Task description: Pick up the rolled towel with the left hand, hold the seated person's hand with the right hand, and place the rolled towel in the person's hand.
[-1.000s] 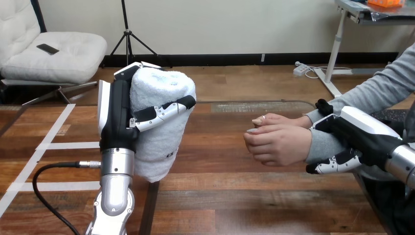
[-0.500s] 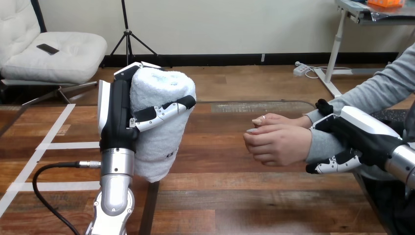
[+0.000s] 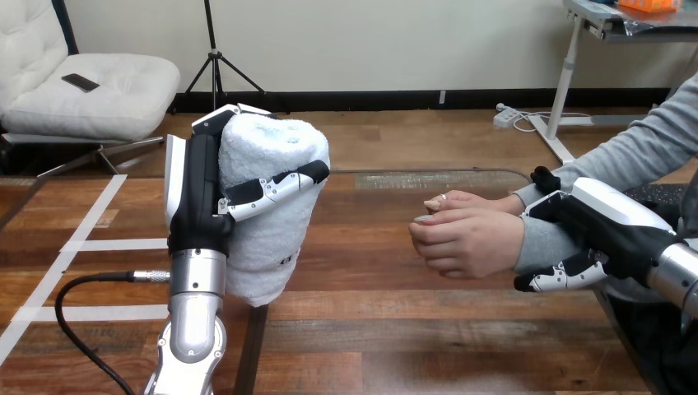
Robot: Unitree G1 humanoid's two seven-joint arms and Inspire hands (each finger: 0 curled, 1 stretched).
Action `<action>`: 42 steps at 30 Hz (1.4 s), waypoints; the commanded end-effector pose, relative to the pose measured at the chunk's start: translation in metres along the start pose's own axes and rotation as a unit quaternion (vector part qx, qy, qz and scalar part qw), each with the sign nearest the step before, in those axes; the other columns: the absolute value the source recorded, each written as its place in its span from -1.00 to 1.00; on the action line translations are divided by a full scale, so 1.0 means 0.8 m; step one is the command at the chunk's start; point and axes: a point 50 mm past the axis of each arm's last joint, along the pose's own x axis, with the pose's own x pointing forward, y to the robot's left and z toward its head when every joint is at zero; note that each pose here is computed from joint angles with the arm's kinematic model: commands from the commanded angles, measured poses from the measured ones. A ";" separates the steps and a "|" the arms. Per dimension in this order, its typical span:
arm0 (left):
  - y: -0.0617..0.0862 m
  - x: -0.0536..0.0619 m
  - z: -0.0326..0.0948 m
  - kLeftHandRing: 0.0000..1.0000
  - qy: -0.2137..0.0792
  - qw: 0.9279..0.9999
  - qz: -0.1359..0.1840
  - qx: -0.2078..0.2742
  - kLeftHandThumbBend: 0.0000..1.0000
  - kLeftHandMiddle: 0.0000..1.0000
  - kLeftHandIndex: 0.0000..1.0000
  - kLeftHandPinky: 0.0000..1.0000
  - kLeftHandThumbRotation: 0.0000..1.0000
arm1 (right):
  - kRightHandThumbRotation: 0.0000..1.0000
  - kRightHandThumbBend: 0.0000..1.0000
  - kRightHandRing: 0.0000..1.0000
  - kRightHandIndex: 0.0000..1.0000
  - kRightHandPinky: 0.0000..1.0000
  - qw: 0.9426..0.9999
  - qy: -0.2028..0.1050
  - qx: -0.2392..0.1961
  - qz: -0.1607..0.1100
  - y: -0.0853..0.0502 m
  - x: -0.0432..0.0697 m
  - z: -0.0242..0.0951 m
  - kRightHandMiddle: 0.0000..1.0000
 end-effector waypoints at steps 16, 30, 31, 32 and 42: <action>0.002 0.036 0.034 -0.23 -0.075 0.997 0.007 -0.004 0.35 -0.19 -0.20 -0.29 -1.00 | -1.00 0.25 -0.38 -0.20 -0.44 0.999 -0.039 -0.006 -0.037 -0.018 0.011 0.018 -0.26; 0.001 0.036 0.034 -0.23 -0.075 0.997 0.007 -0.004 0.36 -0.19 -0.20 -0.29 -1.00 | -1.00 0.23 -0.38 -0.21 -0.45 0.999 -0.036 -0.006 -0.034 -0.019 0.011 0.018 -0.27; 0.001 0.036 0.034 -0.23 -0.075 0.997 0.007 -0.004 0.36 -0.19 -0.20 -0.29 -1.00 | -1.00 0.22 -0.38 -0.20 -0.45 0.999 -0.035 -0.007 -0.034 -0.019 0.011 0.018 -0.27; 0.001 0.036 0.034 -0.23 -0.075 0.997 0.007 -0.004 0.36 -0.19 -0.20 -0.29 -1.00 | -1.00 0.22 -0.38 -0.20 -0.45 0.999 -0.036 -0.008 -0.034 -0.019 0.011 0.018 -0.27; 0.001 0.036 0.035 -0.23 -0.076 0.997 0.006 -0.006 0.35 -0.19 -0.20 -0.29 -1.00 | -1.00 0.21 -0.41 -0.21 -0.48 0.998 -0.042 -0.003 -0.037 -0.019 0.011 0.019 -0.28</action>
